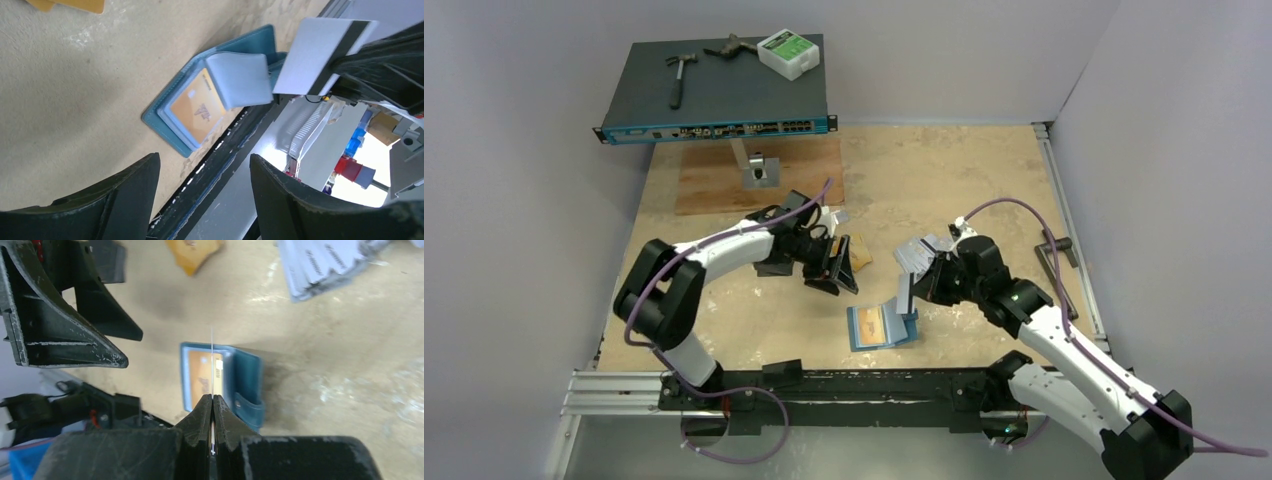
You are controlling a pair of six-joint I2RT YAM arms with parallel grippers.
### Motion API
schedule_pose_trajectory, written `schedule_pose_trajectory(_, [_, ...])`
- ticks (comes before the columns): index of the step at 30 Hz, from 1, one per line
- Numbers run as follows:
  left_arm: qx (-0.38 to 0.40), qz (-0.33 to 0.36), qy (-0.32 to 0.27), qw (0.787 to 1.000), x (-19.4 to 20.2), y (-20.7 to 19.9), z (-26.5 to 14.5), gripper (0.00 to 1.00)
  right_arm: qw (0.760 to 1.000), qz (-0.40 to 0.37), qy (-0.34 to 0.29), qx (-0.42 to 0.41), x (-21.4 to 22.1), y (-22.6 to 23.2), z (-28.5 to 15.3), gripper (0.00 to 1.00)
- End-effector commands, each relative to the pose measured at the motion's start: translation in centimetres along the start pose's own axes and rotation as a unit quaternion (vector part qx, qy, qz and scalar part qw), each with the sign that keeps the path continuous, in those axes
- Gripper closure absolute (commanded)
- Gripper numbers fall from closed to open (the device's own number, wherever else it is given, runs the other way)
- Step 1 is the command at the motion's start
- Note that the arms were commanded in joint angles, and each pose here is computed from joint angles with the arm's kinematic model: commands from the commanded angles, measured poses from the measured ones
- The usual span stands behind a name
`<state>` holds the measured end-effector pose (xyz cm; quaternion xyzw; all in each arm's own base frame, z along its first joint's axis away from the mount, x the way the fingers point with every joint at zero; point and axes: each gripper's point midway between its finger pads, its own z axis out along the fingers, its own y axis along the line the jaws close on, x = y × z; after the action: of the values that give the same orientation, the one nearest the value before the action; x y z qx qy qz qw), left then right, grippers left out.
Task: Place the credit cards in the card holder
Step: Pick up the credit card from the storage box, then insert the credit card into the card holder.
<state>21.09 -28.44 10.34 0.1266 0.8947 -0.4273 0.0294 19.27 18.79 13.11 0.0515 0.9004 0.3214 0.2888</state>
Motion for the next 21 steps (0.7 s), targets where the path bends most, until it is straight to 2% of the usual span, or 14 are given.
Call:
schedule_pose_trajectory(1, [-0.013, -0.007, 0.027, 1.0, 0.4, 1.3, 2.3, 0.36, 0.997, -0.016, -0.013, 0.07, -0.3, -2.5, -1.3, 1.0])
schedule_pose_trajectory(11, [-0.016, -0.002, 0.05, 0.999, 1.2, 2.0, 3.7, 0.39, 0.997, -0.029, 0.003, 0.065, 0.2, -2.5, -1.2, 1.0])
schedule_pose_trajectory(21, [-0.028, 0.0, 0.05, 0.998, 0.9, 2.2, 3.6, 0.42, 0.998, -0.043, -0.028, 0.023, -1.1, -0.4, -2.6, 1.0])
